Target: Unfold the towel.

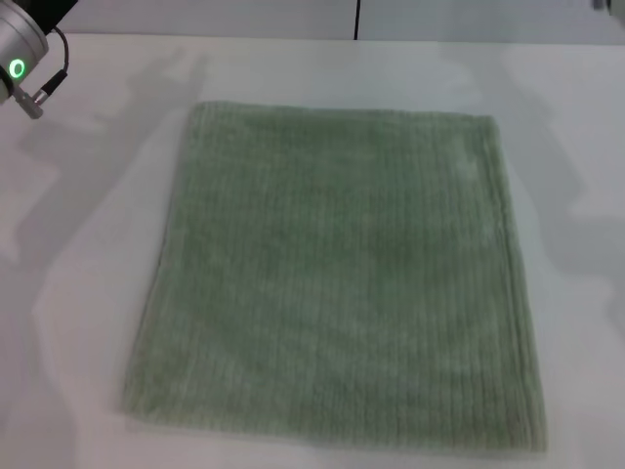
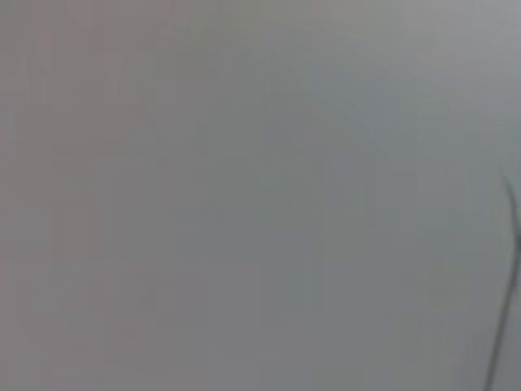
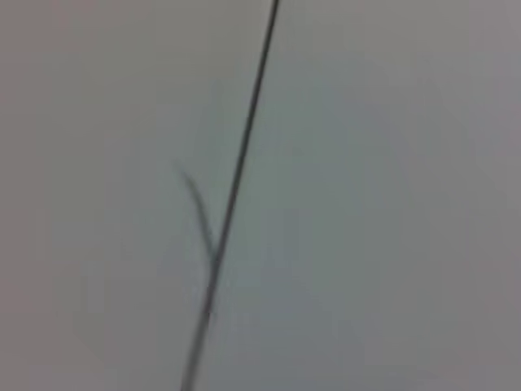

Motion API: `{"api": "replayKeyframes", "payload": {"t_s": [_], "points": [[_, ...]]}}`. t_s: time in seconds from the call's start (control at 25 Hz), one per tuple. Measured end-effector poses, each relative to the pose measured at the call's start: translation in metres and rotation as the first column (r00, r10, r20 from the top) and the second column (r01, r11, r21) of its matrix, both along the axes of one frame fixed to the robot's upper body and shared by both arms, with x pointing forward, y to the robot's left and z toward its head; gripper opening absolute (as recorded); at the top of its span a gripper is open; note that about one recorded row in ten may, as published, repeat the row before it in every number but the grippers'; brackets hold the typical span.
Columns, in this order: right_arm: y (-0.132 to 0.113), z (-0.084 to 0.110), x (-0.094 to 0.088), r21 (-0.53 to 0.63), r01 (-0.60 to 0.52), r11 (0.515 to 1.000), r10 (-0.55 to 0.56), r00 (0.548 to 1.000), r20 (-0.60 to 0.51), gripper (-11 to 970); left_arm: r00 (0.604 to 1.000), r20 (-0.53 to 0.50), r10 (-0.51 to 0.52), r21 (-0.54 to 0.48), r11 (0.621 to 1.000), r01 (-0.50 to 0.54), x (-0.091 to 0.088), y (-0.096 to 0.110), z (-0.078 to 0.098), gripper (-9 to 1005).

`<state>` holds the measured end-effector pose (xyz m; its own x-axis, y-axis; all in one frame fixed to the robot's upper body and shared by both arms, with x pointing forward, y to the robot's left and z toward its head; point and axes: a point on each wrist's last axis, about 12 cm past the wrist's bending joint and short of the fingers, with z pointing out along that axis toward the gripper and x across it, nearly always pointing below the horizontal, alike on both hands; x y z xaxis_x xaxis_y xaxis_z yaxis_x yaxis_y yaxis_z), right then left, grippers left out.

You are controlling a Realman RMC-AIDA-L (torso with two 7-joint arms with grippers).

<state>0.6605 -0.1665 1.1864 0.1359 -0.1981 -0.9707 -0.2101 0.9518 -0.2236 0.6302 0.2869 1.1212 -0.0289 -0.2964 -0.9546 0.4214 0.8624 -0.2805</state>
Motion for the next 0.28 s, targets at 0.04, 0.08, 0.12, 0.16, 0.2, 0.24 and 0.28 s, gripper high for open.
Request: {"api": "replayKeyframes", "payload": {"t_s": [0.04, 0.08, 0.12, 0.16, 0.2, 0.24, 0.28], "points": [[-0.003, -0.005, -0.004, 0.001, 0.024, 1.000, -0.024, 0.999, 0.031, -1, 1.000, 0.002, 0.021, -0.009, 1.000, -0.021, 0.000, -0.001, -0.003, 409], [-0.006, -0.009, -0.008, 0.003, 0.047, 0.999, -0.047, 0.997, 0.062, -1, 0.999, 0.004, 0.042, -0.018, 0.999, -0.042, 0.000, -0.001, -0.006, 409], [-0.011, -0.014, -0.013, 0.013, 0.076, 0.997, -0.077, 0.992, 0.099, -1, 0.998, 0.007, 0.061, -0.027, 0.998, -0.060, 0.000, 0.000, -0.008, 409], [-0.015, -0.018, -0.017, 0.023, 0.100, 0.995, -0.102, 0.988, 0.118, -1, 0.995, 0.013, 0.100, -0.037, 0.994, -0.100, -0.001, 0.001, -0.011, 409], [-0.022, -0.024, -0.022, 0.039, 0.132, 0.990, -0.136, 0.981, 0.140, -1, 0.992, 0.016, 0.122, -0.042, 0.992, -0.122, -0.001, 0.002, -0.013, 409], [-0.027, -0.029, -0.024, 0.046, 0.156, 0.987, -0.161, 0.977, 0.143, -1, 0.992, 0.016, 0.122, -0.042, 0.992, -0.122, -0.001, 0.002, -0.013, 409], [-0.035, -0.034, -0.027, 0.060, 0.189, 0.980, -0.196, 0.969, 0.150, -1, 0.988, 0.018, 0.150, -0.045, 0.988, -0.149, -0.001, 0.003, -0.015, 409]]}}
